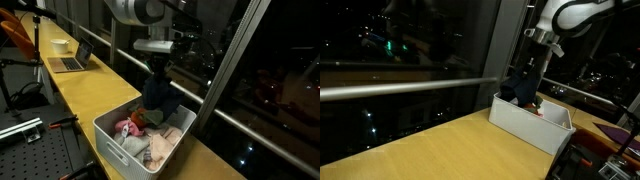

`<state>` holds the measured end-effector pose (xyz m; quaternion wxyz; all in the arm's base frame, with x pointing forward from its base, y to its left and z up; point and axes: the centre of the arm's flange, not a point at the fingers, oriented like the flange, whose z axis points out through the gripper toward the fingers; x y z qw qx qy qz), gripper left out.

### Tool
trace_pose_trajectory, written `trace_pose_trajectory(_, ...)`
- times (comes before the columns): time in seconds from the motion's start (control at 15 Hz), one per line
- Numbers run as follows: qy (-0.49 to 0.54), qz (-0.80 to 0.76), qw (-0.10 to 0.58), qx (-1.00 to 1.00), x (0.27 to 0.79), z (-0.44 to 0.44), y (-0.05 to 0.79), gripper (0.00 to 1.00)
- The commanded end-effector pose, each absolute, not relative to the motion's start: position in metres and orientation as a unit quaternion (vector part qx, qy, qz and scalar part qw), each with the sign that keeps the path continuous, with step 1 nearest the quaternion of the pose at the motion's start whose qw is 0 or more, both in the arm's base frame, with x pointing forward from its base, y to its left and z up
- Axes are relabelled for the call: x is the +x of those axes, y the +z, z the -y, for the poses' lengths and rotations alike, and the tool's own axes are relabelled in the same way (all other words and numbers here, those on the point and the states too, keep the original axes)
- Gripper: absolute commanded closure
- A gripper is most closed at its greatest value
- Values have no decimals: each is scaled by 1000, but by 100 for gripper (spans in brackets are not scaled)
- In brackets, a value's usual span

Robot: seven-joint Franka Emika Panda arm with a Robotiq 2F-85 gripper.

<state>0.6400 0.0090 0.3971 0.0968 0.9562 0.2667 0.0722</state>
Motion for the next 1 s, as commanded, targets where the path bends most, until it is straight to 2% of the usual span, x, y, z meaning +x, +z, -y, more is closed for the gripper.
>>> trace_pose_trajectory(0.0, 104, -313, 146, 933, 610, -60, 478, 97)
trace_pose_trajectory(0.27, 134, -391, 189, 890, 588, -142, 556, 97)
trace_pose_trajectory(0.47, 145, -439, 194, 865, 563, -217, 606, 97)
trace_pose_trajectory(0.73, 156, -488, 122, 850, 526, -324, 650, 97)
trace_pose_trajectory(0.93, 162, -510, 47, 843, 508, -342, 626, 97)
